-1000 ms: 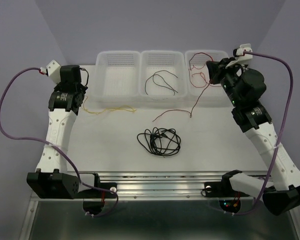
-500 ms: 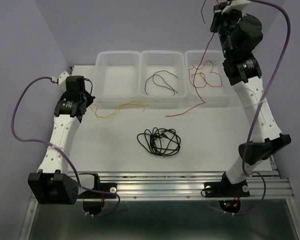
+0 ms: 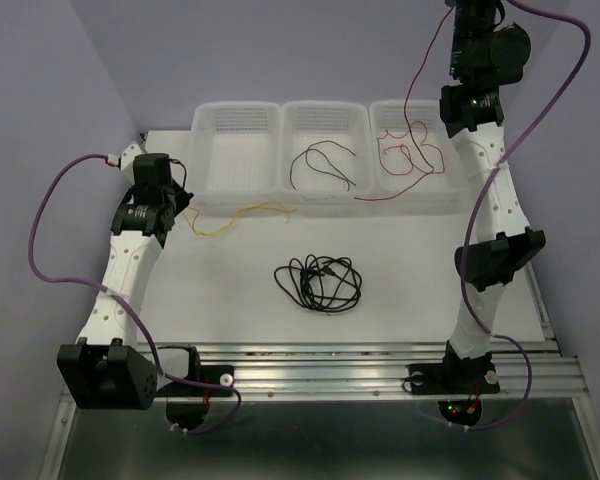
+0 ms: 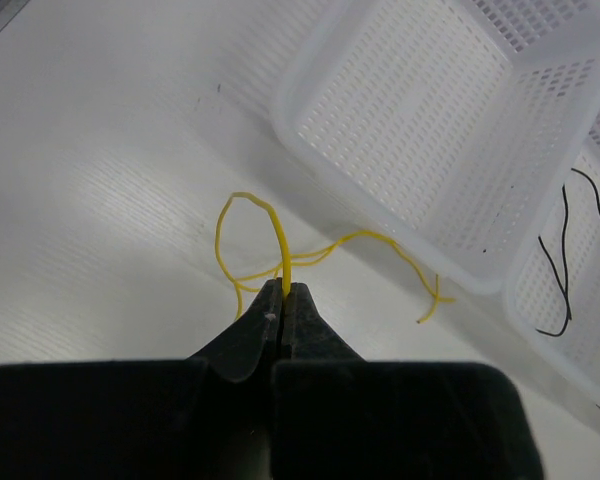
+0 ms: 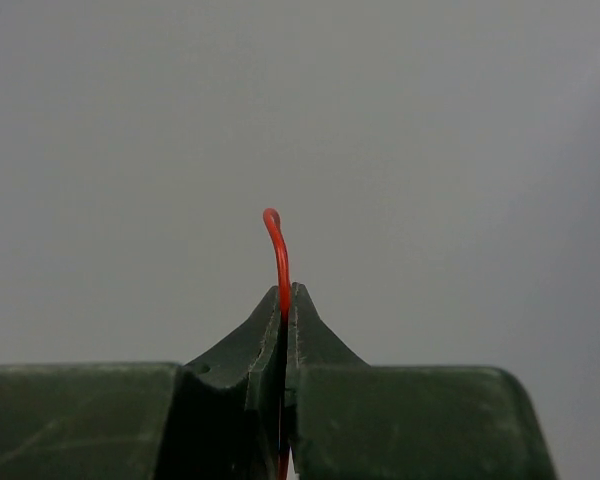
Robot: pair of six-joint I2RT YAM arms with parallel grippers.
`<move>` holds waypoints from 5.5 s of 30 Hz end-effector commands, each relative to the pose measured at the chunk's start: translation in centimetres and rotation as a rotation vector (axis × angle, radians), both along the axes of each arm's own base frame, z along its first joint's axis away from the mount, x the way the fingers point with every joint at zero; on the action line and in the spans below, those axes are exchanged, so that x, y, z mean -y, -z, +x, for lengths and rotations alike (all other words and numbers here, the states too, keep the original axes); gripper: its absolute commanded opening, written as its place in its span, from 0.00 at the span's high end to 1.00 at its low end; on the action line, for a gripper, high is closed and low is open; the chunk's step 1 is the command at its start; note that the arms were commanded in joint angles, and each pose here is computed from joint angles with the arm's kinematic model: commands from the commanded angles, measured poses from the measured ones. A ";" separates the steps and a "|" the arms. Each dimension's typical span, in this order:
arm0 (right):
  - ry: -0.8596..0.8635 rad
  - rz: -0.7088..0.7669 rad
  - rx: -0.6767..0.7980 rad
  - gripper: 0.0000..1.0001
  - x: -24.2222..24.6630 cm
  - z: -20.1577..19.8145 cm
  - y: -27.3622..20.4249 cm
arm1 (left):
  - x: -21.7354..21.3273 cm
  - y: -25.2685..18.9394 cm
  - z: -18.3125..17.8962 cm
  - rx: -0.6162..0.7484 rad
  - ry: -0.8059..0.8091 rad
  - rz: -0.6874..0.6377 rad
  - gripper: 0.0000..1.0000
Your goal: Untangle the cables
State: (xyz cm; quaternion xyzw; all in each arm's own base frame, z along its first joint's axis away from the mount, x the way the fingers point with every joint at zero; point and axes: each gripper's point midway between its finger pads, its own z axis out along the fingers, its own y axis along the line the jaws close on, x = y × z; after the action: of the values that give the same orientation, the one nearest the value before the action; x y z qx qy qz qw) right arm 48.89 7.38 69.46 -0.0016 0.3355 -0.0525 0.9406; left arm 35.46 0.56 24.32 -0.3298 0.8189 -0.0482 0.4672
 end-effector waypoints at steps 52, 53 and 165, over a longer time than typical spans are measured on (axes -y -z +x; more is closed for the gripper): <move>-0.186 0.154 -1.370 0.00 -3.9 -9.6 46.4 | 1.9 -1.2 -0.5 0.073 0.102 -0.038 1.00; -0.202 0.162 -1.415 0.00 -5.4 -11.6 48.6 | 1.9 -1.2 -0.6 0.075 0.103 -0.038 1.00; -0.498 0.313 -1.156 0.00 -0.7 -3.1 41.7 | 9.0 -36.0 17.2 1.029 0.447 -0.096 1.00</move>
State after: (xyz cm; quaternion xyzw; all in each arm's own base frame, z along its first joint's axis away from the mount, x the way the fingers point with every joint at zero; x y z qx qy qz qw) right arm 45.68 8.10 24.83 0.0450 0.8119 0.2217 0.5381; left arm 52.56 -7.80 57.79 -0.1272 0.5841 -0.3132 0.7379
